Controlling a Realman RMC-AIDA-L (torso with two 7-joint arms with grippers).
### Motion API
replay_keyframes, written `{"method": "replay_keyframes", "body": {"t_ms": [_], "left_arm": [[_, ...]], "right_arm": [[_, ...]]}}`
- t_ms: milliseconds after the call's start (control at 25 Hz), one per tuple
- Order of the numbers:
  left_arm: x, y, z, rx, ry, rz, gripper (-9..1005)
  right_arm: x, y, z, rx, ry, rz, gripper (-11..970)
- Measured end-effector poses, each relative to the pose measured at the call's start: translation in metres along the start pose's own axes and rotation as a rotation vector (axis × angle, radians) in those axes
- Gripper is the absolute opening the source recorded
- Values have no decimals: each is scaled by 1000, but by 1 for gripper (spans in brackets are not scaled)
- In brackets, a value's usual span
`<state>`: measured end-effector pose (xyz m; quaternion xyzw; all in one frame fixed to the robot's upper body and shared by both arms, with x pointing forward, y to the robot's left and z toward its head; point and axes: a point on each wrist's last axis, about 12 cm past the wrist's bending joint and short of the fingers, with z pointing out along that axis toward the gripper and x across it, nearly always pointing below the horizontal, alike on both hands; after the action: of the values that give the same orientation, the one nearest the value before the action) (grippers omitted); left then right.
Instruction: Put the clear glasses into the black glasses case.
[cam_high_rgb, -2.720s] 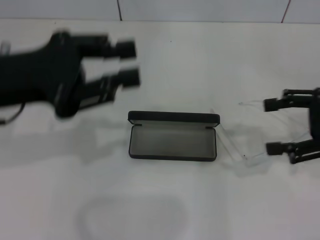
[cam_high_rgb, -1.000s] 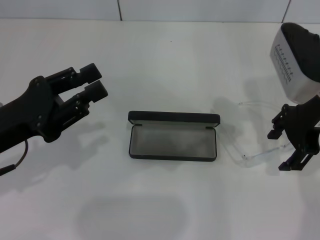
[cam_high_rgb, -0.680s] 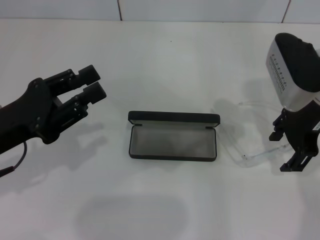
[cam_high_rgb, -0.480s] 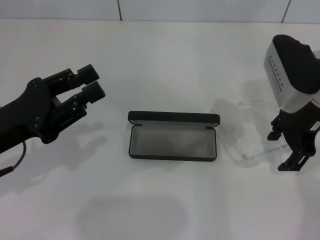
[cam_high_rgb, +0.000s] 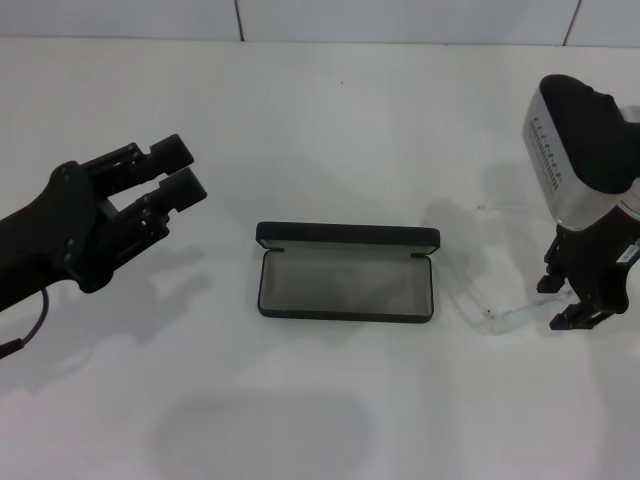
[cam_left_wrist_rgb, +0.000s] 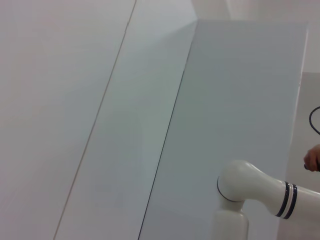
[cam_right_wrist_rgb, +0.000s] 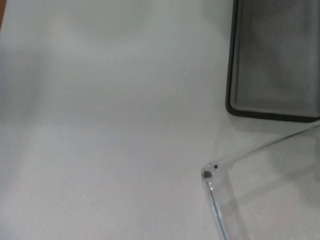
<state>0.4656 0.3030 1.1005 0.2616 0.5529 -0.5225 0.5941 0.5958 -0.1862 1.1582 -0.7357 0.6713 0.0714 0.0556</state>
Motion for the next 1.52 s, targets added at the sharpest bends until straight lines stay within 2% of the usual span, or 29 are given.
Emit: {"method": "replay_keyframes", "body": {"t_ms": [160,400,600,920,1120,1160,1200,1360,1520], "left_arm": [[1,0,-3,-9,-1,-7,355],[1,0,-5,-13,-2,-7,351],[1,0,-5,-13,-3,-6,347],[-1,1,-5,-18,-21,-1,341],[-8,2,1,-10,-87,9,338],[-12,3,5,1,-114,13,337],[-12,3,5,1,-114,13,336],[-21,5,16,45,-180,4,333],[-31,9,39,136,-193,-15,313]], "right_arm": [[-1,0,1,3,15,-10,489],[-2,1,0,-2,25,-21,256],[-2,7,-6,-23,32,-25,140],[8,32,-37,25,-2,14,121],[31,52,-67,59,-105,98,118],[39,61,-81,81,-178,124,118],[39,61,-81,81,-178,124,118],[50,79,-103,154,-354,114,116],[51,91,-104,190,-501,55,116]]}}
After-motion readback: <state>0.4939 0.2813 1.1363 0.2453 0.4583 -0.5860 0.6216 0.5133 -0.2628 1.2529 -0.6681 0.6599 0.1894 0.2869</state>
